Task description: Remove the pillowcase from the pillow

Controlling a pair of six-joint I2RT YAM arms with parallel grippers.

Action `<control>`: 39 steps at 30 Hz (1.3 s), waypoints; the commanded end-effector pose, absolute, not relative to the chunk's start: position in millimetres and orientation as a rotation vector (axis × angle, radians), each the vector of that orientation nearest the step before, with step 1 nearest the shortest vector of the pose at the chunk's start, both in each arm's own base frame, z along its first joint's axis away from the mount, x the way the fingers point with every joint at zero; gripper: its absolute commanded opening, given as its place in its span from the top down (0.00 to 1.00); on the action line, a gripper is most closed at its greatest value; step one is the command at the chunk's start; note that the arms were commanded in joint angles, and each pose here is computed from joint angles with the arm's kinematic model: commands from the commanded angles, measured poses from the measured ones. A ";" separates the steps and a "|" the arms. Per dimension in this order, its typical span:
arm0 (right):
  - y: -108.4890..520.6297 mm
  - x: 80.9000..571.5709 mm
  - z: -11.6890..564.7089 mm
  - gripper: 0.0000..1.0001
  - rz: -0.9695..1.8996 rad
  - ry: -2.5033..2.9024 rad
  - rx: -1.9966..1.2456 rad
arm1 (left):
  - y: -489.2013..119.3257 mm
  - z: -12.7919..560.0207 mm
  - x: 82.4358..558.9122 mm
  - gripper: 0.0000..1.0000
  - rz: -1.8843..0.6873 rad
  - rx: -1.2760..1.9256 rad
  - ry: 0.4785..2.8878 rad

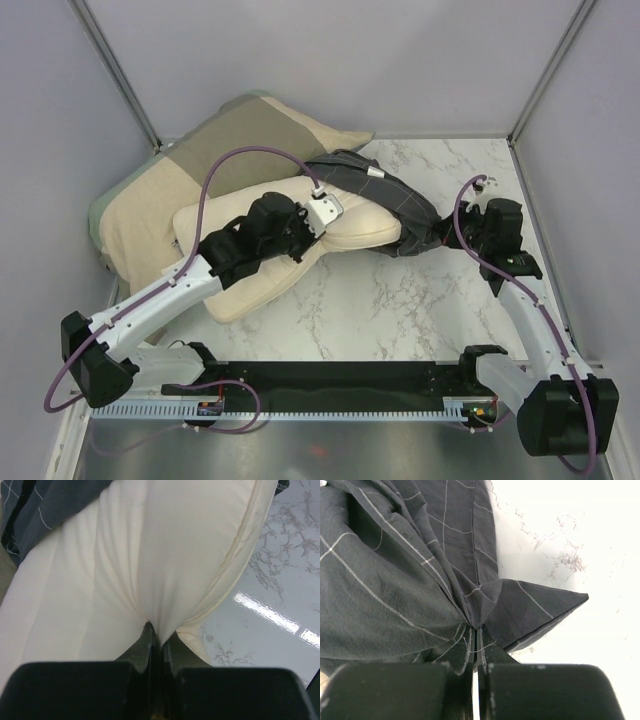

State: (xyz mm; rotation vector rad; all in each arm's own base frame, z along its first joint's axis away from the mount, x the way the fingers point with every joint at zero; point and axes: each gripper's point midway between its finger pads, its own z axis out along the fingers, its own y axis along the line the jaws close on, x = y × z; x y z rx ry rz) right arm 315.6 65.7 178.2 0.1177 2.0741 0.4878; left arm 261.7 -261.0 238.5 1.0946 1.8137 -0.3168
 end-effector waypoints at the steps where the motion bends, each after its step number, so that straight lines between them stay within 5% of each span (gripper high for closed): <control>1: 48.7 327.9 199.0 1.00 0.429 2.020 0.155 | -252.3 279.6 270.8 0.98 -0.286 1.052 1.673; 24: 6.0 338.1 175.9 1.00 0.316 2.095 0.369 | -254.9 302.4 252.3 0.98 -0.444 1.059 1.609; 39: -40.4 347.4 194.9 1.00 0.294 2.020 0.525 | -221.1 332.4 279.9 0.98 -0.429 0.869 1.601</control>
